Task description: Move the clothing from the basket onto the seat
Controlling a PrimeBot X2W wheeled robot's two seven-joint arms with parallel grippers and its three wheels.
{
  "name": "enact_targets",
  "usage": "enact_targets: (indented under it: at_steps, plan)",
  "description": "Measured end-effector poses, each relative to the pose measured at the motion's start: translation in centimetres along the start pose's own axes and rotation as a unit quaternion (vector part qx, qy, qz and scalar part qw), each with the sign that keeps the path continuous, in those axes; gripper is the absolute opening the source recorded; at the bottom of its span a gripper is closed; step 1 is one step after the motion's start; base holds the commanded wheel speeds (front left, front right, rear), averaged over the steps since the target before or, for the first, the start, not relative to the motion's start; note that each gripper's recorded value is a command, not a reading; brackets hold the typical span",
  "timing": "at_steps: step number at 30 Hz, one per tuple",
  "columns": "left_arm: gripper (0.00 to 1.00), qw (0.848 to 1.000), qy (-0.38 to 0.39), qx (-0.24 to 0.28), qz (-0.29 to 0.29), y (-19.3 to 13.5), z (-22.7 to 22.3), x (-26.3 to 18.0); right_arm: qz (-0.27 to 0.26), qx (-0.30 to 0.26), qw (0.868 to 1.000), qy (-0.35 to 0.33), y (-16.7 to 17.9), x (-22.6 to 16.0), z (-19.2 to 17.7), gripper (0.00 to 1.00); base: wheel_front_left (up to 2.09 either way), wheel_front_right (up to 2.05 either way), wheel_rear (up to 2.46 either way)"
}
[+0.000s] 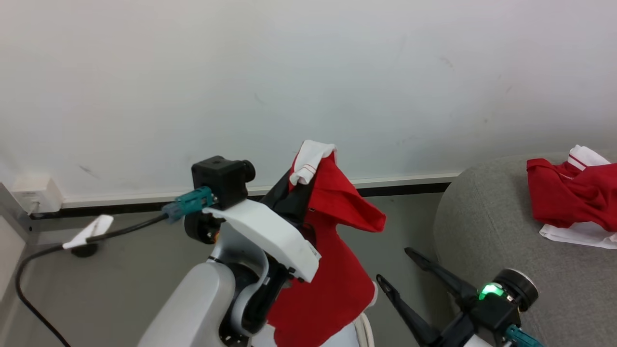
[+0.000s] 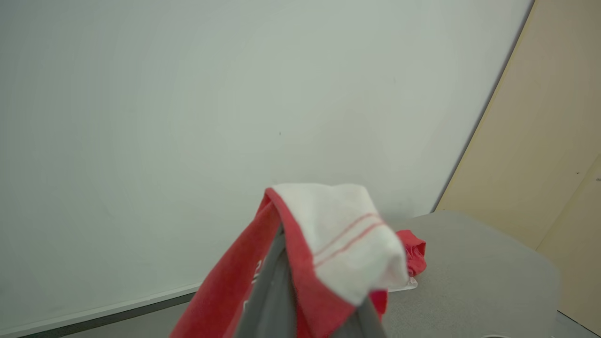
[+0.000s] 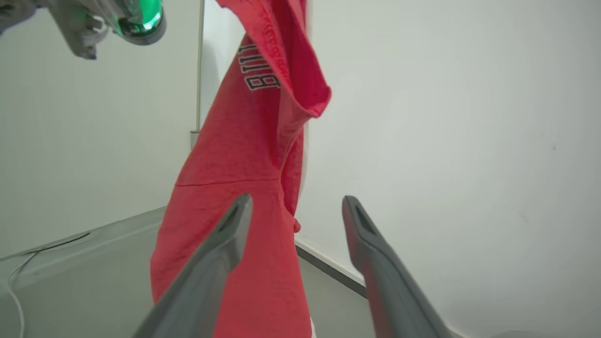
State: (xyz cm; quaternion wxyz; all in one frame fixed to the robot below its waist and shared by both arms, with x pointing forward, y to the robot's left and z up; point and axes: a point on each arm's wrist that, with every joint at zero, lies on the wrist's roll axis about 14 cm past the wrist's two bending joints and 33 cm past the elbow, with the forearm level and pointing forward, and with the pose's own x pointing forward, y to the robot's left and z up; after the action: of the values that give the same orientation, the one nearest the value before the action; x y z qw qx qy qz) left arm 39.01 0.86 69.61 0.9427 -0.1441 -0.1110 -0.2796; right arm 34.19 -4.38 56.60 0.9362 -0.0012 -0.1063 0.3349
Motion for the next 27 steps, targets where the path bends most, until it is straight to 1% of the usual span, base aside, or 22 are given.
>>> enact_targets:
  at_steps: [4, 8, 13, 18, 19, 20, 21, 22, 25, 27]
  plan:
    - [0.0, 1.0, 0.008, -0.001, -0.011, -0.8, -0.5, -0.2, 0.053, -0.032, 0.998, 0.034, 0.9, 1.4, -1.2, 1.0, 0.0, 0.0, 0.0]
    - [0.0, 0.999, 0.012, -0.008, -0.03, -2.2, -0.8, -0.3, 0.079, -0.052, 0.993, 0.073, 1.2, 3.0, -2.7, 1.0, 0.0, 0.0, 0.0]
    - [0.0, 0.998, 0.015, -0.015, -0.058, -4.3, -0.9, -0.6, 0.103, -0.085, 0.983, 0.123, 2.0, 4.6, -5.2, 1.0, 0.0, 0.0, 0.0]
    - [0.0, 0.997, 0.014, -0.02, -0.074, -5.7, -0.6, -1.0, 0.111, -0.07, 0.98, 0.151, 3.8, 5.8, -7.1, 1.0, 0.0, 0.0, 0.0]
    - [0.0, 0.997, 0.014, -0.022, -0.075, -5.7, -0.5, -1.1, 0.111, -0.066, 0.98, 0.152, 4.0, 6.0, -7.2, 0.96, 0.0, 0.0, 0.0]
    - [0.0, 0.997, 0.014, -0.023, -0.076, -5.8, -0.5, -1.1, 0.11, -0.064, 0.98, 0.152, 4.1, 6.3, -7.2, 0.69, 0.0, 0.0, 0.0]
    - [0.0, 0.997, 0.013, -0.025, -0.075, -5.8, -0.4, -1.2, 0.107, -0.06, 0.981, 0.15, 4.1, 6.7, -7.1, 0.27, 0.0, 0.0, 0.0]
    - [0.0, 0.997, 0.013, -0.025, -0.073, -5.8, -0.3, -1.2, 0.105, -0.056, 0.982, 0.148, 4.1, 7.0, -6.9, 0.0, 0.0, 0.0, 0.0]
    - [0.0, 0.997, 0.014, -0.029, -0.07, -5.7, -0.4, -1.3, 0.108, -0.047, 0.983, 0.144, 4.6, 7.4, -6.8, 0.0, 0.0, 0.0, 0.0]
    - [0.0, 0.997, 0.013, -0.032, -0.068, -5.6, -0.3, -1.3, 0.107, -0.038, 0.985, 0.13, 4.8, 7.9, -6.0, 0.0, 0.0, 0.0, 0.0]
